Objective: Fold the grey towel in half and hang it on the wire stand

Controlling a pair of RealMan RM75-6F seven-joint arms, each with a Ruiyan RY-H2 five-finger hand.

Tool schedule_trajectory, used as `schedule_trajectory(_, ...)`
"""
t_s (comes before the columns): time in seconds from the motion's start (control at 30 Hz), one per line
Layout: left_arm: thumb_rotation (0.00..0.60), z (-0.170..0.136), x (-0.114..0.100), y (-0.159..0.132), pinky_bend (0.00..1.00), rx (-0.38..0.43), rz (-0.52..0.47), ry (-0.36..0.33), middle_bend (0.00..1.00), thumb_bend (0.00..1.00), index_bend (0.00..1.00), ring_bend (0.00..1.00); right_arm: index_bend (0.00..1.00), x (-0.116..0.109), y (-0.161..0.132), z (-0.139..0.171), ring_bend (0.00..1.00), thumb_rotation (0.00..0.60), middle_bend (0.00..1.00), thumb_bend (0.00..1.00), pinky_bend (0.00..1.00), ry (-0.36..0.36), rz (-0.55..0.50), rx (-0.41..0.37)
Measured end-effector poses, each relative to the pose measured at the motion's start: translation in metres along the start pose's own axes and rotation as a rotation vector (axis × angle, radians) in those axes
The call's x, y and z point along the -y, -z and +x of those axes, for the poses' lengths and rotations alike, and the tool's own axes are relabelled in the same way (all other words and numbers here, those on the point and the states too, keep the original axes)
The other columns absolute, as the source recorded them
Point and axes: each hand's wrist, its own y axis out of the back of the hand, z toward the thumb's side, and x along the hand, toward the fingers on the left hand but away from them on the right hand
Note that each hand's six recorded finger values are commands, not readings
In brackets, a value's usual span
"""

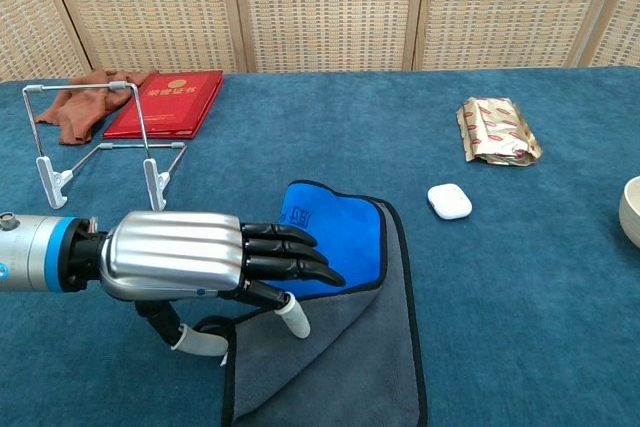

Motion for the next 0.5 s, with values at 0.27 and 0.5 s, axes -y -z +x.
schedule_trajectory(0.27,0.6,0.01,0.006,-0.003,0.0,0.003,-0.003,0.003,0.0,0.37,0.28,0.0,0.0,0.001,0.001,0.0,0.0,0.6,0.0,0.0,0.0,-0.003,0.003,0.003)
schedule_trajectory(0.5,0.6,0.012,0.005,-0.001,0.0,0.004,0.005,0.001,0.0,0.45,0.33,0.0,0.0,0.001,0.002,-0.001,0.0,0.6,0.0,0.0,0.0,-0.004,-0.001,0.006)
